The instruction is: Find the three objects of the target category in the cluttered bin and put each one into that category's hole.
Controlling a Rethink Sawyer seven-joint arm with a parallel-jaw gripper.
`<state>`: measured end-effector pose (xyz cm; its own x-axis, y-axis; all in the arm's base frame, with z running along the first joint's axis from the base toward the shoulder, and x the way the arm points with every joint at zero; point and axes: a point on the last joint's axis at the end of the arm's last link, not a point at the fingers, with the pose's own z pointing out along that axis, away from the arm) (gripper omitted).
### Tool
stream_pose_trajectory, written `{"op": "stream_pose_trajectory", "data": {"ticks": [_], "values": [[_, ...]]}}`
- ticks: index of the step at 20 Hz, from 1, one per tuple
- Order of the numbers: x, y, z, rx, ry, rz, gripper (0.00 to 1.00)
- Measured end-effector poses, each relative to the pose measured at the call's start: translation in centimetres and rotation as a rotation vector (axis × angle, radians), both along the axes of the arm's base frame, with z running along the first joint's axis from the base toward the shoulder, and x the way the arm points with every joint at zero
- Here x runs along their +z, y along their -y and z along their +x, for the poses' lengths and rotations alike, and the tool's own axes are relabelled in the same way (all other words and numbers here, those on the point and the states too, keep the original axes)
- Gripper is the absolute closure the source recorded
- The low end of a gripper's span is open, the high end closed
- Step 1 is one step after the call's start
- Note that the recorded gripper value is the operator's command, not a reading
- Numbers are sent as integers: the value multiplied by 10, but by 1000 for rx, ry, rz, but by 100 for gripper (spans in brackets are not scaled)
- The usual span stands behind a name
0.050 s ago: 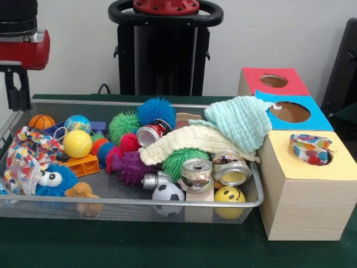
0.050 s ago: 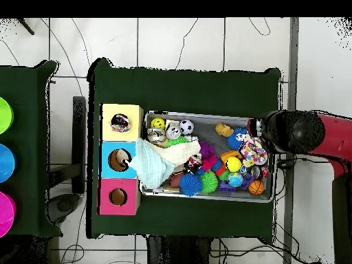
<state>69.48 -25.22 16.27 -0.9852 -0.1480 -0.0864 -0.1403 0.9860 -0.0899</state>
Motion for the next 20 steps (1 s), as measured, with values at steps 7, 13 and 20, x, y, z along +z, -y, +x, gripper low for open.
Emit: {"op": "stream_pose_trajectory", "data": {"ticks": [7,13,20], "values": [[1,4,5,1,47,-6,0],[1,4,5,3,48,-8,0],[-8,0,4,8,56,-1,0]]}}
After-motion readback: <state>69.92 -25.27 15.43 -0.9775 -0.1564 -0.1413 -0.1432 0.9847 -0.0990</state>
